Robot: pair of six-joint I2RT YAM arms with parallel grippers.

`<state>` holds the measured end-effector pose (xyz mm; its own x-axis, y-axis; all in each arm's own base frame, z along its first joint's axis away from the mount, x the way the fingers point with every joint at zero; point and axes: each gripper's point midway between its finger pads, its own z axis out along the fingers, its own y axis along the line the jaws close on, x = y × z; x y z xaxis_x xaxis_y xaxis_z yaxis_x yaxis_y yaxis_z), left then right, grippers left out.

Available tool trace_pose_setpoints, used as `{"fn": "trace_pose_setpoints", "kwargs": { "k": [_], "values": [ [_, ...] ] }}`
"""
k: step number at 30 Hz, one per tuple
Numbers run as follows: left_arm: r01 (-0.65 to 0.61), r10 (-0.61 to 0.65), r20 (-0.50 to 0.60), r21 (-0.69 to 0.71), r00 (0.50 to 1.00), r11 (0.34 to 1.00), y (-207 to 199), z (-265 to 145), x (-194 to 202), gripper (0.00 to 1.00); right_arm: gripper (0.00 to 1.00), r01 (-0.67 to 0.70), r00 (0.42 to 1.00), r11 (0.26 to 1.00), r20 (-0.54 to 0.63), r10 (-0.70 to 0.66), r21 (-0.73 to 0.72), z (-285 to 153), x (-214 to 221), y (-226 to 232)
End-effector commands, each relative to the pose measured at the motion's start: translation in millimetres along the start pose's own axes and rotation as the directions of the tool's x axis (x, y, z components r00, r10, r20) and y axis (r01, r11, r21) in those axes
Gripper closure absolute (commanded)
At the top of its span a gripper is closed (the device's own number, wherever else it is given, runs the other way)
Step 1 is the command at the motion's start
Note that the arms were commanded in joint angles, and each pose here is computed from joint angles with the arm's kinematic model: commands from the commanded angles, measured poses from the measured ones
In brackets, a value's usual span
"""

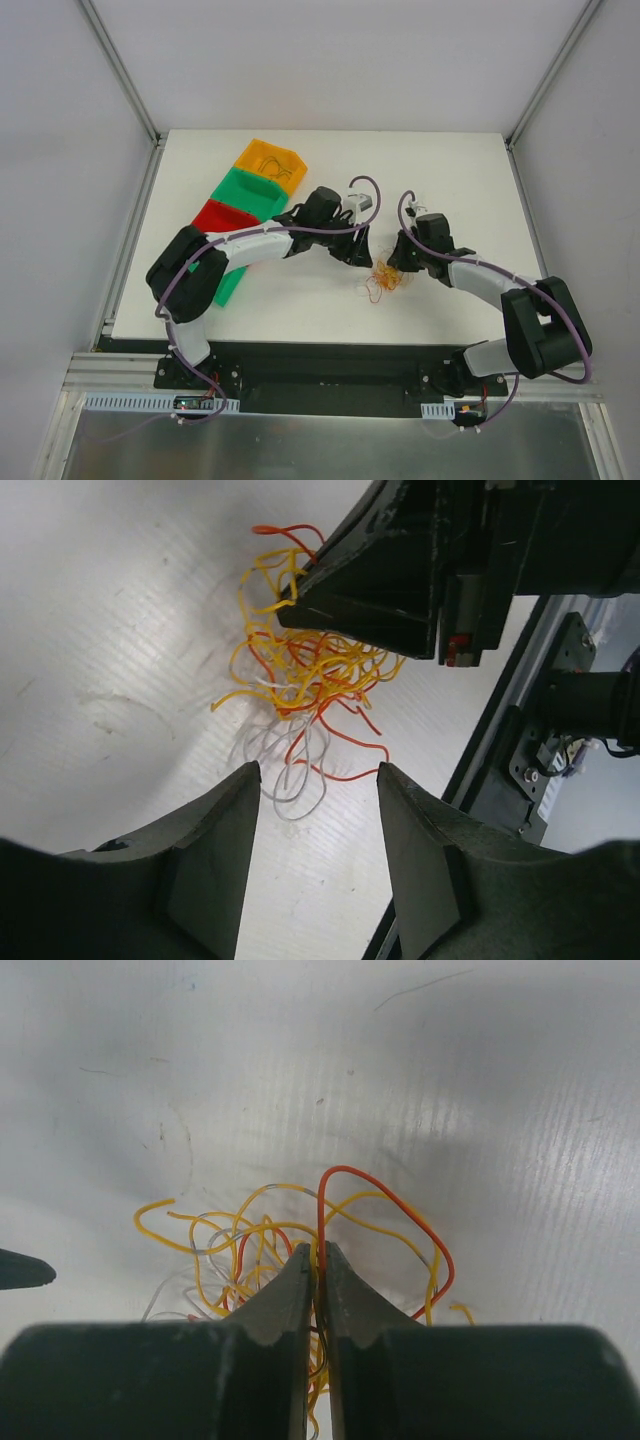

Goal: Untangle the cables

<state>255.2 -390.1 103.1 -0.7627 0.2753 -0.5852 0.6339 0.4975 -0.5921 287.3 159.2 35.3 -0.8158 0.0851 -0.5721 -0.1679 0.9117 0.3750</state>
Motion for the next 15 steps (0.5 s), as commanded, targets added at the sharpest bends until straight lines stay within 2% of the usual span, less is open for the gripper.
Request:
{"fn": "trace_pose_setpoints", "kwargs": {
  "k": [1, 7, 11, 15],
  "values": [
    [-0.077, 0.078, -0.001, 0.135, 0.997, 0.988, -15.9, 11.4, -0.1, 0.5, 0.91, -0.001, 0.999, 0.999, 0.046, 0.003, -0.04, -5.1, -14.1, 8.2],
    [-0.097, 0.111, -0.07, 0.175, 0.991, 0.98, -11.7, 26.8, 23.3, 0.59, 0.92, -0.007, 0.999, 0.999, 0.039, 0.009, -0.039, -4.4, -14.1, 7.3],
    [-0.13, 0.147, -0.106, 0.154, 0.983, 0.98, -7.3, 31.0, 45.1, 0.6, 0.92, -0.011, 0.999, 0.999, 0.044, 0.013, -0.037, -5.4, -14.8, 5.6],
    [-0.169, 0.181, -0.111, 0.113, 0.977, 0.979, -3.6, 36.2, 52.0, 0.71, 0.94, -0.014, 0.999, 0.999, 0.031, 0.015, -0.035, -1.8, -12.8, 4.6]
  ]
}}
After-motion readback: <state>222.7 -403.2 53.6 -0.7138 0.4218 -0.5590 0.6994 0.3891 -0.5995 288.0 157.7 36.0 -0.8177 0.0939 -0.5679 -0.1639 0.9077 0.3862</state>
